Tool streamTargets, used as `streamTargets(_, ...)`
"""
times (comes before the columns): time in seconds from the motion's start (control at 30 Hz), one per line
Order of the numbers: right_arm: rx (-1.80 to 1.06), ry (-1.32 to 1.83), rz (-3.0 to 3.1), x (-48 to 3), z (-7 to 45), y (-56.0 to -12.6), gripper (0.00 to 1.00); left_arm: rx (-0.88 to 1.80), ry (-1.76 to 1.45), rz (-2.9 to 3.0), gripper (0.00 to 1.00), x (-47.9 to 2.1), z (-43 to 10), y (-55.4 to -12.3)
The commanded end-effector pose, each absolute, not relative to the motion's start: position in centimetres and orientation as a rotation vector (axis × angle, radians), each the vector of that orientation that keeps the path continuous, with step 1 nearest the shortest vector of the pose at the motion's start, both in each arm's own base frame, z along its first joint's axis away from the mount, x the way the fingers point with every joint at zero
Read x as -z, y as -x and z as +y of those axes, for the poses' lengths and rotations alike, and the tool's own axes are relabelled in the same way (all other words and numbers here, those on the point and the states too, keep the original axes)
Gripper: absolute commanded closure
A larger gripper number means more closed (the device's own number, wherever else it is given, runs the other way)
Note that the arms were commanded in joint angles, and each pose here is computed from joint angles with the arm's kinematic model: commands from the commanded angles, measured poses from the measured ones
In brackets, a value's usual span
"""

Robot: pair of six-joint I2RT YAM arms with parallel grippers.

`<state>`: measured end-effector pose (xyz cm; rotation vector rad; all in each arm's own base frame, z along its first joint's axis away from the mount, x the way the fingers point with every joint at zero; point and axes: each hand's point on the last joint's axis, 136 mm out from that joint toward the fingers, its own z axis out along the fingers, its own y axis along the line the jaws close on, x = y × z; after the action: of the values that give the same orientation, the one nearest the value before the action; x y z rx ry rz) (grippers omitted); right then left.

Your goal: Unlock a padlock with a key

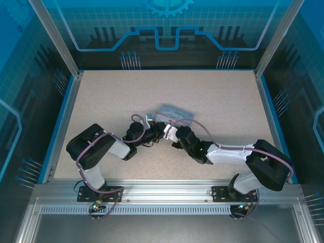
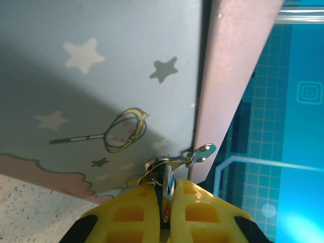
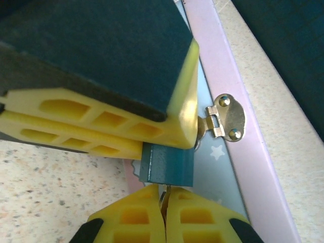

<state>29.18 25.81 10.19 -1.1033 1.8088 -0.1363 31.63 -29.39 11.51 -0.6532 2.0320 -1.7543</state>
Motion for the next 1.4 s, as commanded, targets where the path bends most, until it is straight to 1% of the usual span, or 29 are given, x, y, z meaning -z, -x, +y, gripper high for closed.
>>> streamTargets(0.0,-0.089,0.984,1.855,-12.1,26.8,-29.2,1.00,1.828,0.590,2.003,1.00,-12.8,-30.0,-30.9)
streamTargets(0.2,-0.439,0.908,1.915,-12.3,27.5,-27.9,1.00,1.802,0.575,2.030,1.00,-12.1,-30.1,-30.6)
streamTargets(0.37,-0.694,0.800,2.002,-11.7,26.9,-27.6,1.00,1.758,0.560,2.057,1.00,-11.1,-30.0,-30.4)
streamTargets(0.53,-0.850,0.704,2.041,-11.6,26.5,-27.3,1.00,1.743,0.563,2.070,1.00,-10.4,-29.9,-30.3)
streamTargets(0.67,-0.843,0.692,2.060,-11.1,26.0,-27.2,1.00,1.735,0.568,2.078,1.00,-9.9,-29.9,-30.4)
streamTargets(0.73,-0.823,0.697,2.071,-10.9,25.7,-27.2,0.95,1.721,0.570,2.082,1.00,-9.7,-29.8,-30.4)
streamTargets(0.77,-0.815,0.705,2.074,-10.9,25.6,-27.1,0.91,1.715,0.571,2.083,1.00,-9.6,-29.7,-30.4)
streamTargets(0.83,-0.784,0.721,2.086,-10.8,25.2,-27.0,0.78,1.698,0.571,2.091,1.00,-9.3,-29.6,-30.4)
streamTargets(0.9,-0.755,0.731,2.094,-10.7,24.8,-26.8,0.68,1.682,0.571,2.091,1.00,-9.2,-29.5,-30.6)
streamTargets(0.93,-0.733,0.734,2.112,-10.5,24.3,-26.6,0.64,1.673,0.567,2.098,1.00,-9.0,-29.5,-30.7)
streamTargets(1.0,-0.710,0.730,2.118,-10.6,23.7,-26.3,0.58,1.652,0.563,2.108,1.00,-8.6,-29.4,-30.8)
streamTargets(1.13,-0.687,0.670,2.120,-11.3,22.3,-26.2,0.47,1.588,0.553,2.155,1.00,-7.0,-29.1,-30.8)
streamTargets(1.3,-0.659,0.617,2.189,-11.4,21.4,-26.4,0.41,1.533,0.577,2.203,1.00,-4.5,-28.6,-30.4)
streamTargets(1.37,-0.663,0.600,2.208,-11.3,21.3,-26.5,0.40,1.509,0.586,2.221,1.00,-3.5,-28.3,-30.2)
